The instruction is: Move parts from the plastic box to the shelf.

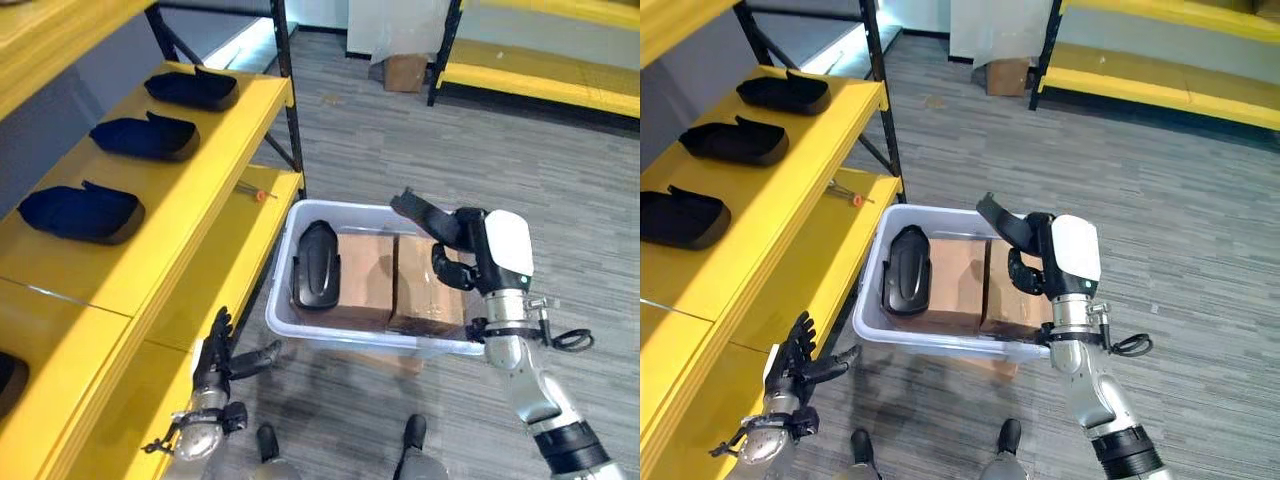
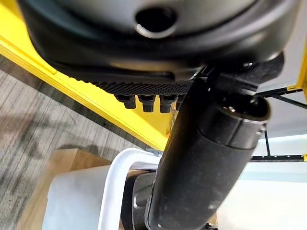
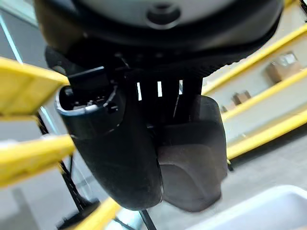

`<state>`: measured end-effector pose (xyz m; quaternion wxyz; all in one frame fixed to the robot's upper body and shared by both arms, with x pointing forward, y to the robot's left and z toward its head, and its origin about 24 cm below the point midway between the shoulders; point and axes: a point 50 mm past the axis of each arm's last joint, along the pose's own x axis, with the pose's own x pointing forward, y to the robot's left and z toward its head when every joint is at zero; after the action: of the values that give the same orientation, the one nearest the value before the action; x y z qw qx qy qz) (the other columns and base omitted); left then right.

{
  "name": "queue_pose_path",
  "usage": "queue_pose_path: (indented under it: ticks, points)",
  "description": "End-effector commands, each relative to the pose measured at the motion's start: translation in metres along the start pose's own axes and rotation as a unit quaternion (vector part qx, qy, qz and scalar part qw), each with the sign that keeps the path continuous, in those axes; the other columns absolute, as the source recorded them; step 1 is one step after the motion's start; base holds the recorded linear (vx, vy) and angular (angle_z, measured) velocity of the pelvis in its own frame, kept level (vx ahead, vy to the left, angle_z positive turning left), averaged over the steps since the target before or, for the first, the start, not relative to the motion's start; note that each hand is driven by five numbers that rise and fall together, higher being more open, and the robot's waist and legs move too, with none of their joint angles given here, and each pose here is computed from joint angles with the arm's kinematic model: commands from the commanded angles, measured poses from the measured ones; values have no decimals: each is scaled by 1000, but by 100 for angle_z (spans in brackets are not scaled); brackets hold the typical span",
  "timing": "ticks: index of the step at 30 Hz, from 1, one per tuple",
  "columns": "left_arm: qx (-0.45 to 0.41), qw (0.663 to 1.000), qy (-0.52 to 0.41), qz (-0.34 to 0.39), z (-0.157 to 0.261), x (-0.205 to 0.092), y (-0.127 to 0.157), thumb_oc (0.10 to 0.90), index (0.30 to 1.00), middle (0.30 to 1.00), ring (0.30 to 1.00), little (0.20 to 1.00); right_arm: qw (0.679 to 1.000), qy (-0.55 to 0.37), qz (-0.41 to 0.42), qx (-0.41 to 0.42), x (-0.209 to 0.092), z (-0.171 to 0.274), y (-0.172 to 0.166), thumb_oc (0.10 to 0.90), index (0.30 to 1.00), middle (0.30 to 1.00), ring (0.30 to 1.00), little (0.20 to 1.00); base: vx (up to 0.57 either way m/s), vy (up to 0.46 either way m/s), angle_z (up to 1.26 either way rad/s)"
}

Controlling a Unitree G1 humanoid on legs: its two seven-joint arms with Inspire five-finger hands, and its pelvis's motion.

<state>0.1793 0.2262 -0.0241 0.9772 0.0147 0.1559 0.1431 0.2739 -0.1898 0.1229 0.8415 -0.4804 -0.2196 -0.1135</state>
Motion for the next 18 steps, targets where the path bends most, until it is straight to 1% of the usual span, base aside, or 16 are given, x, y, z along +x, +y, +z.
queue_pose_path:
  ticks: [1, 5, 11, 12, 13, 15, 16, 18]
  points:
    - [-28, 995, -94, 6, 39, 7, 5, 900, 1000, 1000, 1000, 1000, 976, -152, -156, 3, 33, 47, -63, 400, 300, 300, 300, 300, 10, -91, -5]
    - [-32, 995, -92, 12, 38, 6, 5, 900, 1000, 1000, 1000, 1000, 970, -174, -169, 5, 35, 55, -68, 400, 300, 300, 300, 300, -16, -100, -7]
    - [-42, 995, -86, 13, 34, 2, 6, 900, 1000, 1000, 1000, 1000, 956, -222, -193, 13, 43, 74, -77, 400, 300, 300, 300, 300, -54, -193, 2]
    - [-53, 995, -86, 19, 34, 0, 6, 900, 1000, 1000, 1000, 1000, 945, -249, -213, 17, 47, 86, -83, 400, 300, 300, 300, 300, -246, -367, 20]
    - [-57, 995, -85, 15, 34, 1, 4, 900, 1000, 1000, 1000, 1000, 939, -260, -224, 2, 50, 88, -87, 400, 300, 300, 300, 300, -234, -310, 40]
    - [-60, 994, -88, 12, 36, 2, 3, 900, 1000, 1000, 1000, 1000, 939, -259, -227, -8, 52, 87, -90, 400, 300, 300, 300, 300, -167, -116, 85]
    - [-57, 994, -90, 5, 38, 5, 0, 900, 1000, 1000, 1000, 1000, 938, -257, -233, -28, 53, 83, -93, 400, 300, 300, 300, 300, -174, -178, 105]
    - [-57, 993, -99, -8, 43, 8, -3, 900, 1000, 1000, 1000, 1000, 936, -255, -239, -43, 55, 81, -96, 400, 300, 300, 300, 300, -202, -280, 200]
